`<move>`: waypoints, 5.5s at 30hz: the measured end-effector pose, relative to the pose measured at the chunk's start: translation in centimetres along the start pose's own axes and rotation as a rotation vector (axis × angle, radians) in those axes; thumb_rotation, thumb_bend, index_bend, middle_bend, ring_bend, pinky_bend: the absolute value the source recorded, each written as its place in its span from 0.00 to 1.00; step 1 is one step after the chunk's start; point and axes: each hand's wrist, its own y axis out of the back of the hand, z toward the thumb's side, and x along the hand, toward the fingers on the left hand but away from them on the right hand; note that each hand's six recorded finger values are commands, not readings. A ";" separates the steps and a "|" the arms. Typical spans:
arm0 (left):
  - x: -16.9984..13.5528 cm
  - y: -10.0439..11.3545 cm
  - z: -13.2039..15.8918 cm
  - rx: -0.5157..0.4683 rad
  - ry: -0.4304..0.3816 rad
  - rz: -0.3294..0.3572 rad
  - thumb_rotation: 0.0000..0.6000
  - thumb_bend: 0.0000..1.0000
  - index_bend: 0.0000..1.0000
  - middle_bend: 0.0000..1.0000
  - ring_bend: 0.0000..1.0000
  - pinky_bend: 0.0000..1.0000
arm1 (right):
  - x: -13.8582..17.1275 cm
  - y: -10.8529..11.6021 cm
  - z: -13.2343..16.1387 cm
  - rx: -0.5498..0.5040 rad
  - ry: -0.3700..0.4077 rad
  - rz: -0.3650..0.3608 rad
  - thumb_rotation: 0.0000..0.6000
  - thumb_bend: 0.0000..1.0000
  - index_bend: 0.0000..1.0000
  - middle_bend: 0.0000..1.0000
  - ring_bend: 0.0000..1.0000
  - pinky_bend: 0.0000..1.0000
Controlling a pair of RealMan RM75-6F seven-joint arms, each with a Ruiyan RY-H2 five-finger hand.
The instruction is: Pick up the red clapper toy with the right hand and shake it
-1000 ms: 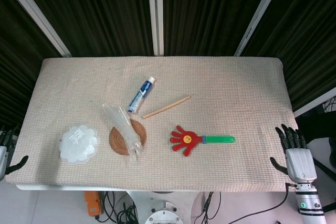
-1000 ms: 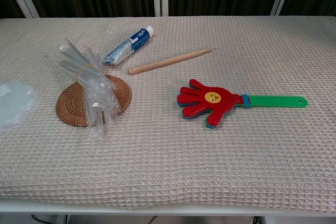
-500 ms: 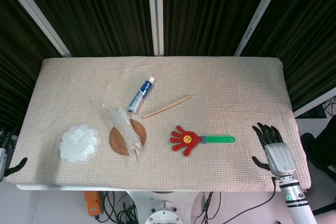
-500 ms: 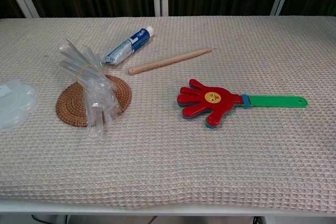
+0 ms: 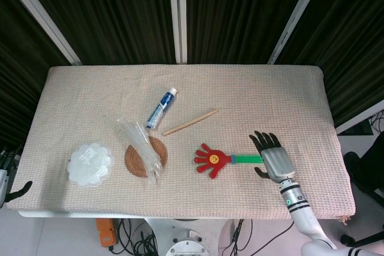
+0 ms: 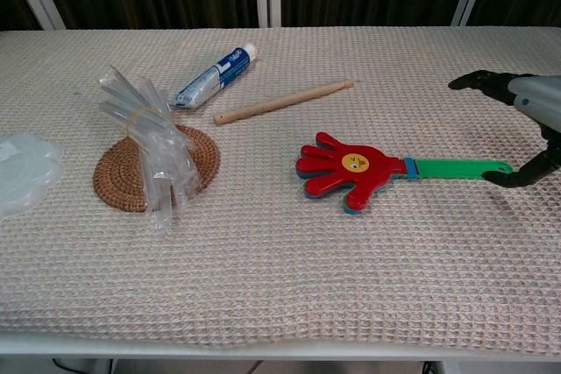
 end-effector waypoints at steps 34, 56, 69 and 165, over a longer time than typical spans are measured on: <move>-1.1 1.0 0.0 -0.020 -0.022 0.015 1.00 0.21 0.06 0.10 0.00 0.12 | -3.7 -2.4 6.3 -0.009 -0.050 0.059 1.00 0.24 0.31 0.02 0.00 0.00; -1.4 1.1 -0.3 -0.022 -0.009 0.026 1.00 0.21 0.06 0.10 0.00 0.11 | -4.3 -2.9 6.5 0.015 -0.051 0.060 1.00 0.24 0.39 0.05 0.00 0.00; -1.5 1.0 -0.3 -0.024 -0.008 0.018 1.00 0.21 0.06 0.10 0.00 0.11 | -4.4 -2.6 6.4 0.007 -0.058 0.048 1.00 0.28 0.54 0.12 0.00 0.00; -1.7 1.8 -0.5 -0.075 -0.001 0.072 1.00 0.21 0.06 0.09 0.00 0.13 | -6.2 -0.8 6.0 -0.307 0.030 -0.150 1.00 0.90 1.00 1.00 1.00 1.00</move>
